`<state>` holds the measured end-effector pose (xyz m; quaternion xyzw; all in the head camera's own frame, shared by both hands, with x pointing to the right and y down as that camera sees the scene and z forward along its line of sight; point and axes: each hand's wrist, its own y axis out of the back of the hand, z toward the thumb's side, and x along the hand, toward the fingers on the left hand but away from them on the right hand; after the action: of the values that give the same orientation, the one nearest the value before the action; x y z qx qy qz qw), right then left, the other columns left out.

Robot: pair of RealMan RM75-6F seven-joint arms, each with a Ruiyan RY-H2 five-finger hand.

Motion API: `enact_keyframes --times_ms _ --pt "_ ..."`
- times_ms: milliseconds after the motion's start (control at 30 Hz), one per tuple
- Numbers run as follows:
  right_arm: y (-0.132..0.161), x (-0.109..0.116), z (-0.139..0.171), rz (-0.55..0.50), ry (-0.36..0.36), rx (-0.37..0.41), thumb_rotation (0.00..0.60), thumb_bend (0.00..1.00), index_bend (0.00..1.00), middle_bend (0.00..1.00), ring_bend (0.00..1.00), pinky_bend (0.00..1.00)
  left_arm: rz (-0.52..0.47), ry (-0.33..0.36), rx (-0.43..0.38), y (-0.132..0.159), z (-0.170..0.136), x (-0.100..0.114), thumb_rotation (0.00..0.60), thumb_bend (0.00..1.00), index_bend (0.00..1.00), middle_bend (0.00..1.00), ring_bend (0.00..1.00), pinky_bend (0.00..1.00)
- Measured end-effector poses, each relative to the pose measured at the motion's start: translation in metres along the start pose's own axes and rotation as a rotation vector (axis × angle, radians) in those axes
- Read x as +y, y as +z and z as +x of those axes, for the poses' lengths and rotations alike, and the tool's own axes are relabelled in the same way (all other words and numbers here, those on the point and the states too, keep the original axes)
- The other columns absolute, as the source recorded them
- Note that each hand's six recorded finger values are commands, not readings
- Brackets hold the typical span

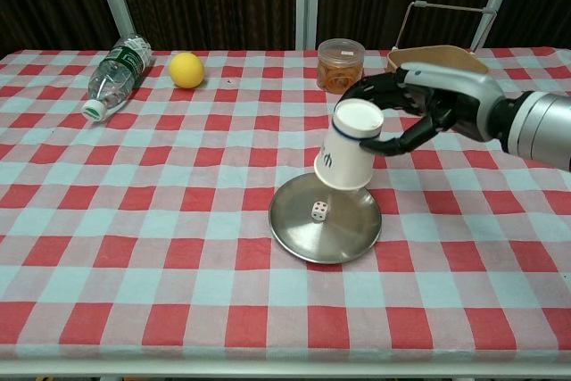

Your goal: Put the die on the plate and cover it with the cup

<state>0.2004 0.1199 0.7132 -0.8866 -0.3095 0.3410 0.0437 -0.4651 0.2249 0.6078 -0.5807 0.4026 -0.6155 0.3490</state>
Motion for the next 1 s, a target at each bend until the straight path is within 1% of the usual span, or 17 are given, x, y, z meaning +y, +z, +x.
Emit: enact_keyframes --times_ms 33,133,233,333,600,833,900,1000 --pt "0.002 -0.009 0.001 0.010 0.029 0.011 0.600 0.33 0.55 0.28 0.00 0.00 0.000 -0.001 0.001 0.000 0.000 0.000 0.600 0.08 0.16 0.16 0.02 0.03" --pt "0.005 -0.026 -0.003 0.030 0.070 0.029 0.600 0.33 0.55 0.28 0.00 0.00 0.000 -0.002 0.002 0.000 -0.001 0.000 0.600 0.08 0.16 0.16 0.02 0.03" --pt "0.005 -0.038 -0.009 0.061 0.092 0.038 0.600 0.33 0.55 0.28 0.00 0.00 -0.001 -0.002 0.002 0.000 -0.001 0.000 0.600 0.08 0.16 0.16 0.02 0.03" --pt "0.005 -0.045 -0.014 0.093 0.101 0.044 0.600 0.33 0.55 0.28 0.00 0.00 -0.001 -0.003 0.003 -0.001 -0.001 -0.001 0.600 0.08 0.16 0.16 0.02 0.03" --pt "0.002 -0.045 -0.020 0.113 0.094 0.033 0.600 0.33 0.55 0.28 0.00 0.00 -0.002 -0.006 0.006 -0.001 -0.002 -0.002 0.600 0.08 0.16 0.16 0.02 0.03" --pt "0.002 -0.052 -0.007 0.129 0.158 0.043 0.600 0.33 0.55 0.28 0.00 0.00 -0.001 -0.010 0.003 0.000 -0.001 -0.002 0.600 0.08 0.16 0.16 0.02 0.03" --pt "0.000 -0.050 -0.007 0.133 0.154 0.039 0.600 0.33 0.55 0.27 0.00 0.00 0.000 -0.009 0.001 0.000 -0.001 -0.002 0.600 0.08 0.16 0.16 0.02 0.03" --pt "-0.005 -0.043 -0.013 0.132 0.122 0.022 0.600 0.33 0.56 0.27 0.00 0.00 0.001 -0.006 -0.002 0.001 -0.001 -0.001 0.600 0.08 0.16 0.16 0.02 0.03"
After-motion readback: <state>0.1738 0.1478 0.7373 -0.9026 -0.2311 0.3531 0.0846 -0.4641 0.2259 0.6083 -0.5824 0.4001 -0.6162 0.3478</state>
